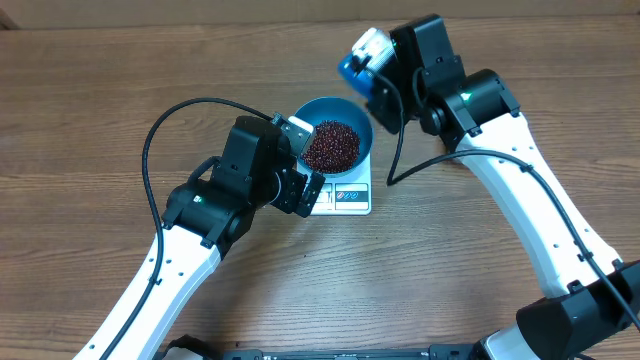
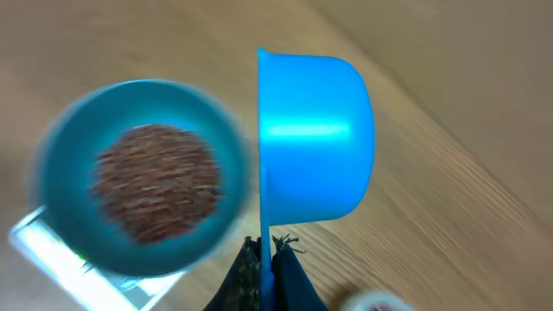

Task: Scoop item into bowl and weigh 150g on scale
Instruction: 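Move the empty scoop with the right gripper back to the container, then dip the scoop into the red beans with the right gripper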

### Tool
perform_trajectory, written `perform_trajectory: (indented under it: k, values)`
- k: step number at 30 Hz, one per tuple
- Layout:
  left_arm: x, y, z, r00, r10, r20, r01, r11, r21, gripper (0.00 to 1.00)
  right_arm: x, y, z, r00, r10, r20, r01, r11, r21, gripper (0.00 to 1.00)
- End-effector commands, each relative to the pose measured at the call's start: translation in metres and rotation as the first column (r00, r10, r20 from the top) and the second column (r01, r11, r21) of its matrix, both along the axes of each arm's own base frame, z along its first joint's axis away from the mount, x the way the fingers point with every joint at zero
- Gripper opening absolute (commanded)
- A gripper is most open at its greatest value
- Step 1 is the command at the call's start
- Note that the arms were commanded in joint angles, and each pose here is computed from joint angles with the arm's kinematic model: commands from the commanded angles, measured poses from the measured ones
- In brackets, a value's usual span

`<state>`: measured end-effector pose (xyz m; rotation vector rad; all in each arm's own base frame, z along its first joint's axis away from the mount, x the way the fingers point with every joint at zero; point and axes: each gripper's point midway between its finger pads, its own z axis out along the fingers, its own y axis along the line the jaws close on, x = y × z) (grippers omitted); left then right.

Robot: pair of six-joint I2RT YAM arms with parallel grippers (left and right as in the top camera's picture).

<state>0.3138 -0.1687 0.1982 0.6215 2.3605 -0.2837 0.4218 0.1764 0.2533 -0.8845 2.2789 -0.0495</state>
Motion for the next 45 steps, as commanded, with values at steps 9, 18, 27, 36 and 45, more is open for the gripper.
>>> perform_trajectory:
  k: [9, 18, 27, 36, 45]
  values:
    - [0.002, 0.002, 0.001, 1.000, -0.004, 0.011, 0.004, 1.000, 0.010, 1.00, 0.019, -0.166, 0.010, 0.644, -0.764, -0.041, 0.760, 0.631, 0.156, 0.04]
    - [0.002, 0.002, 0.001, 1.000, -0.004, 0.011, 0.004, 1.000, 0.010, 0.99, -0.022, -0.235, -0.049, 0.459, -0.867, -0.193, 0.880, 0.474, -0.033, 0.04]
    - [0.002, 0.002, 0.001, 1.000, -0.004, 0.011, 0.004, 1.000, 0.009, 0.99, -0.037, -0.213, -0.088, 0.509, -0.793, -0.335, 0.825, 0.561, -0.072, 0.04]
    - [0.003, 0.002, 0.001, 1.000, -0.002, 0.016, 0.002, 1.000, 0.010, 1.00, -0.043, -0.201, -0.121, 0.546, -0.738, -0.395, 0.783, 0.618, -0.072, 0.04]
    - [0.003, 0.002, 0.002, 1.000, -0.002, 0.018, 0.002, 1.000, 0.009, 1.00, -0.039, -0.184, -0.135, 0.574, -0.682, -0.454, 0.766, 0.642, 0.005, 0.04]
